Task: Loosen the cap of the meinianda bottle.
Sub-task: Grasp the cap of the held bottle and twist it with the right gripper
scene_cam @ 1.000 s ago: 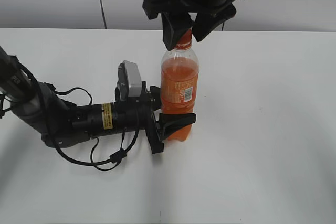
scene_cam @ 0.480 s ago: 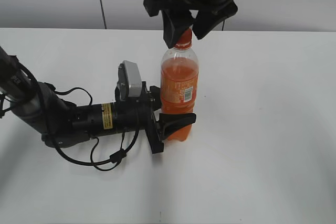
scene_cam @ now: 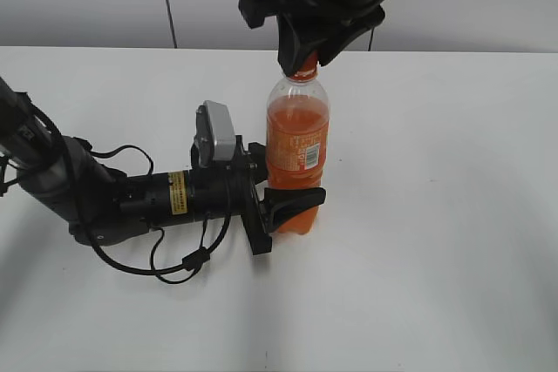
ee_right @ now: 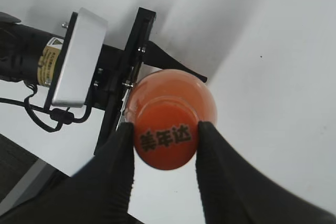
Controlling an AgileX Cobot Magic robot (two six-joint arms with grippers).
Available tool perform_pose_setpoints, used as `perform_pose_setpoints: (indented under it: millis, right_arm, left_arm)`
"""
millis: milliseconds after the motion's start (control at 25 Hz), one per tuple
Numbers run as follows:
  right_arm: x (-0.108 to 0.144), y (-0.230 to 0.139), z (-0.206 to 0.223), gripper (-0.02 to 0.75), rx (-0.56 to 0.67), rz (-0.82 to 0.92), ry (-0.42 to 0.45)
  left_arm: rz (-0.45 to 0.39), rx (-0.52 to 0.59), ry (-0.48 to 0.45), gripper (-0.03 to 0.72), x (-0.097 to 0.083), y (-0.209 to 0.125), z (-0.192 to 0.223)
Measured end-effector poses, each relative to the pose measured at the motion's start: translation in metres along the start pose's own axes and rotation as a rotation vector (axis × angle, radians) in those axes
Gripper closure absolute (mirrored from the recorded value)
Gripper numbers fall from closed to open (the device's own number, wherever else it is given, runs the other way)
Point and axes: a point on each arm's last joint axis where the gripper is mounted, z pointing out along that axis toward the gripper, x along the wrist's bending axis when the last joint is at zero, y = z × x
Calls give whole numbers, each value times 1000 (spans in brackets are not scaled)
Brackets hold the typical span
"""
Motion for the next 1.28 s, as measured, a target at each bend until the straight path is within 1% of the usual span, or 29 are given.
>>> perform_pose_setpoints:
  millis: [320,400,640,760,1040,1280]
  right_arm:
    - [0,0,0,469,6,-171,0]
    - [0,0,0,469,6,-257,0]
    - [0,-1,-2,469,5,-632,-2]
    - [0,-1,-2,469,2,-789,-3]
    - [0,-1,-3,469,1,-1081,-4]
    - [0,0,-3,469,1,-1292,-5]
  left_arm:
    - [2,0,-1,293,0,0,0]
    - [2,1,-2,293,0,0,0]
    - [5,1,-2,293,0,0,0]
    - [5,1,-2,293,0,0,0]
    - [5,1,-2,293,0,0,0]
    - [6,1,-2,293,0,0,0]
